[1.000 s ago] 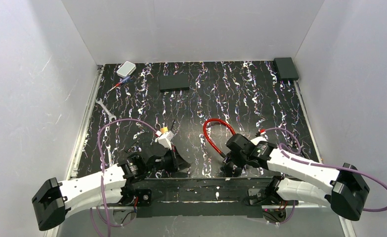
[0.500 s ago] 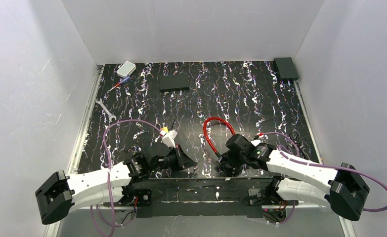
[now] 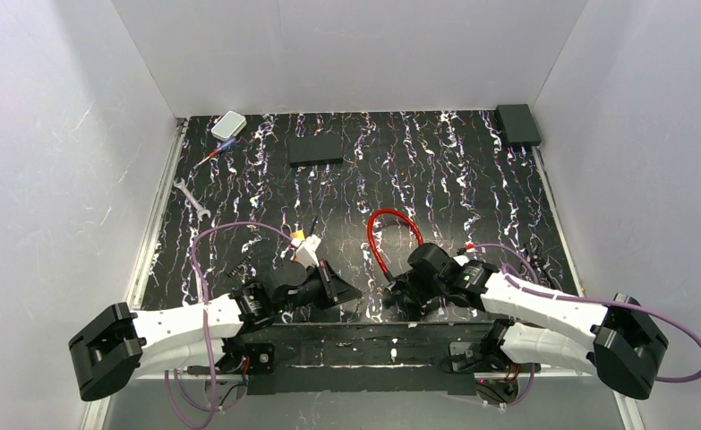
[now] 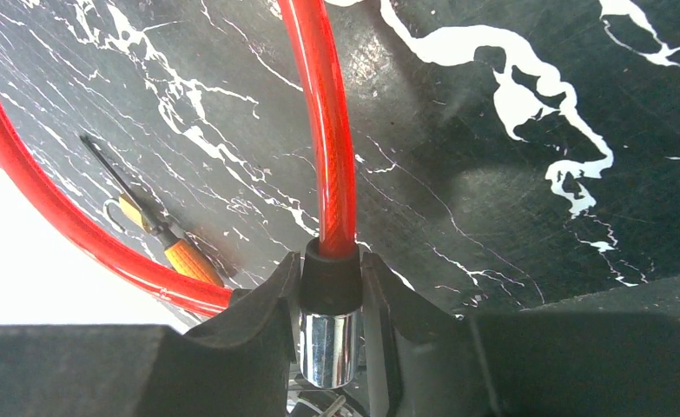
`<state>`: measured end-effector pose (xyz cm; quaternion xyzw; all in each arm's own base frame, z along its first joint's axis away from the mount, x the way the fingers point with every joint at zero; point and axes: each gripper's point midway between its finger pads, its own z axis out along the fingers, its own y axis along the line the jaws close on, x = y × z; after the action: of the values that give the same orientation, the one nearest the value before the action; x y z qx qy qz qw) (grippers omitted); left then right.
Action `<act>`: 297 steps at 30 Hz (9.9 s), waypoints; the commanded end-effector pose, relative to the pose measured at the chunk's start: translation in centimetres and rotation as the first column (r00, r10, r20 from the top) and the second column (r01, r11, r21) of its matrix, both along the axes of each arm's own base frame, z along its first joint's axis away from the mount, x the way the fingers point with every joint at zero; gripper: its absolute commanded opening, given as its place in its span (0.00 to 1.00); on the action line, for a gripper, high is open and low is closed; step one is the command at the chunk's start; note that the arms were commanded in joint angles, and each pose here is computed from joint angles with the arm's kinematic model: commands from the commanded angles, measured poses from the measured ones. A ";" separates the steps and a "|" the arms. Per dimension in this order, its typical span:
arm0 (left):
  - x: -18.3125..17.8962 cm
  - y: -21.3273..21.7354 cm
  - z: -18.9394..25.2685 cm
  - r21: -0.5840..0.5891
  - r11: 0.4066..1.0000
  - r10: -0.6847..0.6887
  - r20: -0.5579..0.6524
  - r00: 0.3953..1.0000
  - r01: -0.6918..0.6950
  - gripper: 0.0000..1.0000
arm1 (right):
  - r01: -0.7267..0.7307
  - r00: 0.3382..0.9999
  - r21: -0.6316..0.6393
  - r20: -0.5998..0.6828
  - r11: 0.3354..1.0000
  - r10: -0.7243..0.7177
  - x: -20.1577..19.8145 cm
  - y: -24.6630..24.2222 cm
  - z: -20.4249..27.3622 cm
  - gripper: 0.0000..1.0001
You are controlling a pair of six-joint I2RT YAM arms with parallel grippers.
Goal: Unlock with the key
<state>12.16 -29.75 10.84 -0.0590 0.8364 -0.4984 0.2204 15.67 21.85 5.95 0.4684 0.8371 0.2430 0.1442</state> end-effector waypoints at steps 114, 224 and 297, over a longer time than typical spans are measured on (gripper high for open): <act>1.1 -2.6 -1.0 -0.042 0.999 0.011 0.013 1.000 -0.010 0.00 | -0.016 0.999 0.158 0.039 0.987 0.010 1.8 4.1 3.2 0.01; 2.2 -4.0 -1.8 -0.014 0.999 0.036 -0.027 0.999 -0.036 0.00 | 0.024 0.999 0.081 -0.045 0.996 -0.021 -1.0 3.8 1.9 0.01; 5.8 -3.6 1.9 0.119 0.992 -0.017 0.418 0.908 -0.036 0.00 | -0.102 0.993 0.102 0.064 0.990 0.096 -0.9 6.2 5.3 0.01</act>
<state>14.91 -33.01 9.16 0.0467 0.8323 -0.4576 0.3094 16.37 24.15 7.96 0.4519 0.8356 0.2468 0.1915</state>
